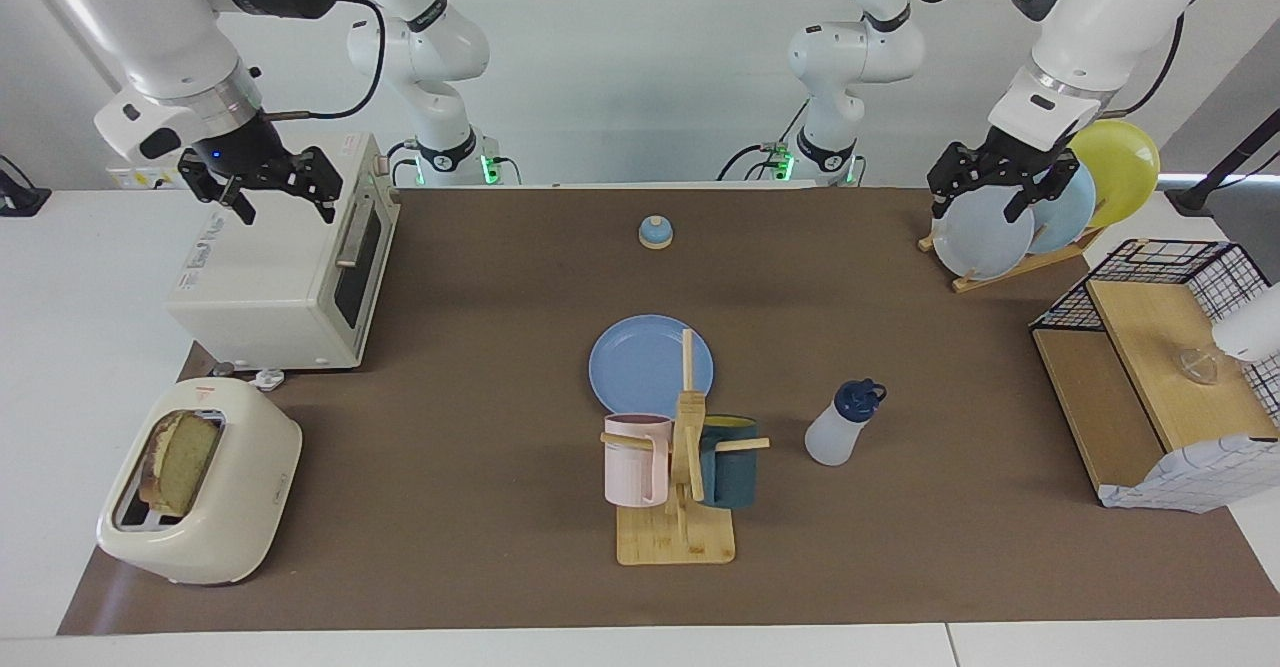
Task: Put bread on plate and add seasoning
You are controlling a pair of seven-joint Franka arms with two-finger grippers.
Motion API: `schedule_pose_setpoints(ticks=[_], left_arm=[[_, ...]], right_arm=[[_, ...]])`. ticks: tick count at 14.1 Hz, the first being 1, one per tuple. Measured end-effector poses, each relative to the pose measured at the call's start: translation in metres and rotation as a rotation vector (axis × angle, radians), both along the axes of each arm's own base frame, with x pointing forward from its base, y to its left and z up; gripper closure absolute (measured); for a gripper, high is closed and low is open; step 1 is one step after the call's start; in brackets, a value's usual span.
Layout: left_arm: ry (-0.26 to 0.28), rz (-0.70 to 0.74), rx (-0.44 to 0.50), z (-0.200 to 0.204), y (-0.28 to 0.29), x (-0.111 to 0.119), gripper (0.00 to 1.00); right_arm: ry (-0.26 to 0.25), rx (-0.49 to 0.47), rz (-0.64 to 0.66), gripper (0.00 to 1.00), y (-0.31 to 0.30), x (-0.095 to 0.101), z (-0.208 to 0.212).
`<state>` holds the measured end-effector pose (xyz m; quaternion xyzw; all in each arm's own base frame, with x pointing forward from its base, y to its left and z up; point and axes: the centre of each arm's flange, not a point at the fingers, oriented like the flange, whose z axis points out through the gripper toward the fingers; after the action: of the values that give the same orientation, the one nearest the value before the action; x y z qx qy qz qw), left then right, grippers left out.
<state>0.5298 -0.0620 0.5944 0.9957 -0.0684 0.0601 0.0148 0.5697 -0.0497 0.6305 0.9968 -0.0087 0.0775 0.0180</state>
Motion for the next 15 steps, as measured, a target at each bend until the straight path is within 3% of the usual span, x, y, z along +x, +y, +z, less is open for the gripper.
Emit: schedule_pose_setpoints(ticks=[3, 6, 11, 15], left_arm=[[-0.073, 0.008, -0.013, -0.027, -0.016, -0.013, 0.00], [-0.119, -0.011, -0.021, -0.044, -0.030, -0.029, 0.00], [-0.250, 0.021, -0.078, -0.081, -0.067, -0.060, 0.00], [-0.332, 0.029, -0.121, -0.108, -0.099, -0.076, 0.00]], right_arm=[[-0.146, -0.013, 0.008, 0.00, -0.001, 0.017, 0.000], [-0.225, -0.030, 0.014, 0.04, -0.010, 0.033, -0.024], [-0.279, -0.099, 0.096, 0.04, -0.052, 0.078, -0.102], [-0.285, -0.126, 0.116, 0.07, -0.065, 0.089, -0.127]])
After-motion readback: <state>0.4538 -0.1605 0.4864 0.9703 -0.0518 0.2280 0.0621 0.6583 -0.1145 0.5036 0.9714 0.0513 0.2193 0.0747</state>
